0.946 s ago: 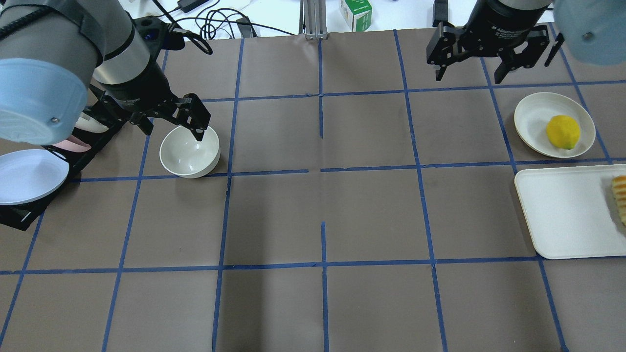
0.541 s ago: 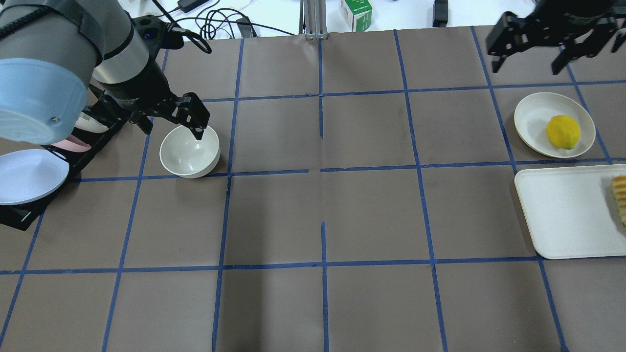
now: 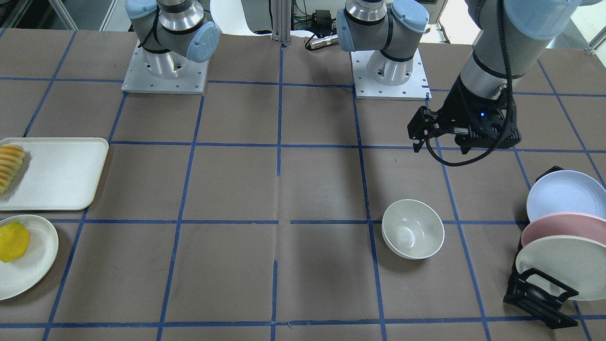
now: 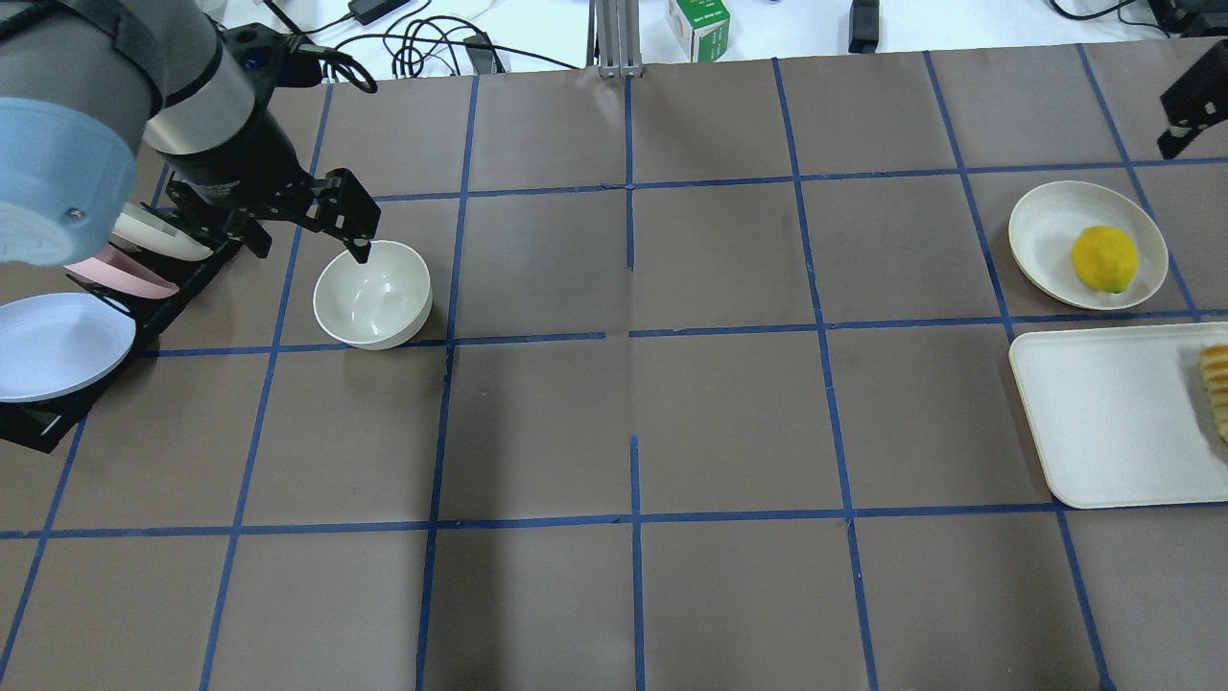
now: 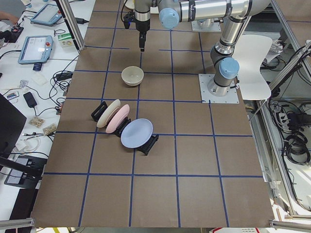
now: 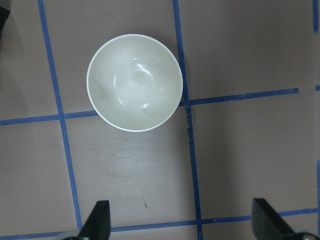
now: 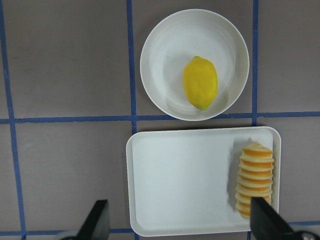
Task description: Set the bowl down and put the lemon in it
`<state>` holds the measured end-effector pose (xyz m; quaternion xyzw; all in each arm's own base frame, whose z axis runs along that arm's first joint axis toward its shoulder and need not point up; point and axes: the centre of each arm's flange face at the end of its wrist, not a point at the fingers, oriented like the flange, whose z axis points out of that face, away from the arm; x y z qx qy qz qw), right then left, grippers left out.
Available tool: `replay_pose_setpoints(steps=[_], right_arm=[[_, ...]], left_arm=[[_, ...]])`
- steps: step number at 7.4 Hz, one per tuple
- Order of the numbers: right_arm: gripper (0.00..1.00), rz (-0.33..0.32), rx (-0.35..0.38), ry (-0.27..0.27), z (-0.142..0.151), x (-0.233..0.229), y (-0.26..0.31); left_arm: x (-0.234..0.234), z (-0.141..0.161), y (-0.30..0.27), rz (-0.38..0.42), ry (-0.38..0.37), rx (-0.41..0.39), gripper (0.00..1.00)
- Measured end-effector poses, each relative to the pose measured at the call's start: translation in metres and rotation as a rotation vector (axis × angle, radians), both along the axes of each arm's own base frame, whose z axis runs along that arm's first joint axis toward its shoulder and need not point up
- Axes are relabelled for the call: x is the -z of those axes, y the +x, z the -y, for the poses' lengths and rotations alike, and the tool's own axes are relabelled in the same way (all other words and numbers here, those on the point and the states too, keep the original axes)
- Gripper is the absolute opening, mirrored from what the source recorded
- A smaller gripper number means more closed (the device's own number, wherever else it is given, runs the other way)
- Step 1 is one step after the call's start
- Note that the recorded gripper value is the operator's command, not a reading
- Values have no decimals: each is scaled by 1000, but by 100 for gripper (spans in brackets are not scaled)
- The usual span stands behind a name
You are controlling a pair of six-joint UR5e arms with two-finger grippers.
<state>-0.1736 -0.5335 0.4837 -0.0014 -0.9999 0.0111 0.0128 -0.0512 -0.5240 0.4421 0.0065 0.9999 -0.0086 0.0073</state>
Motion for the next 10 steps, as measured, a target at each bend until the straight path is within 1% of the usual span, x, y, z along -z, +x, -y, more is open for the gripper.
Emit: replay_pose_setpoints(steps=[1, 2, 3, 5, 6, 7, 8, 9, 10], right_arm=[[100, -7, -17, -5, 5, 11, -10], [100, -8, -43, -1, 17, 31, -20], [100, -2, -75, 8, 36, 63, -32], [100, 20, -113, 35, 77, 155, -59], [100, 29, -119, 47, 92, 199, -69], [98, 39, -121, 58, 101, 233, -74], [73, 49, -122, 71, 105, 257, -77], [41, 58, -120, 82, 106, 271, -77], [33, 65, -118, 92, 105, 278, -77]], left_arm=[[17, 13, 26, -1, 10, -15, 100], [36, 27, 47, -1, 20, -2, 100], [61, 41, 61, -3, 34, 8, 100], [113, 67, 73, -14, 70, 13, 100], [138, 77, 76, -22, 84, 13, 100], [160, 86, 78, -29, 95, 14, 99], [179, 93, 80, -33, 99, 26, 98], [195, 98, 82, -37, 106, 54, 86], [211, 100, 82, -43, 120, 80, 67]])
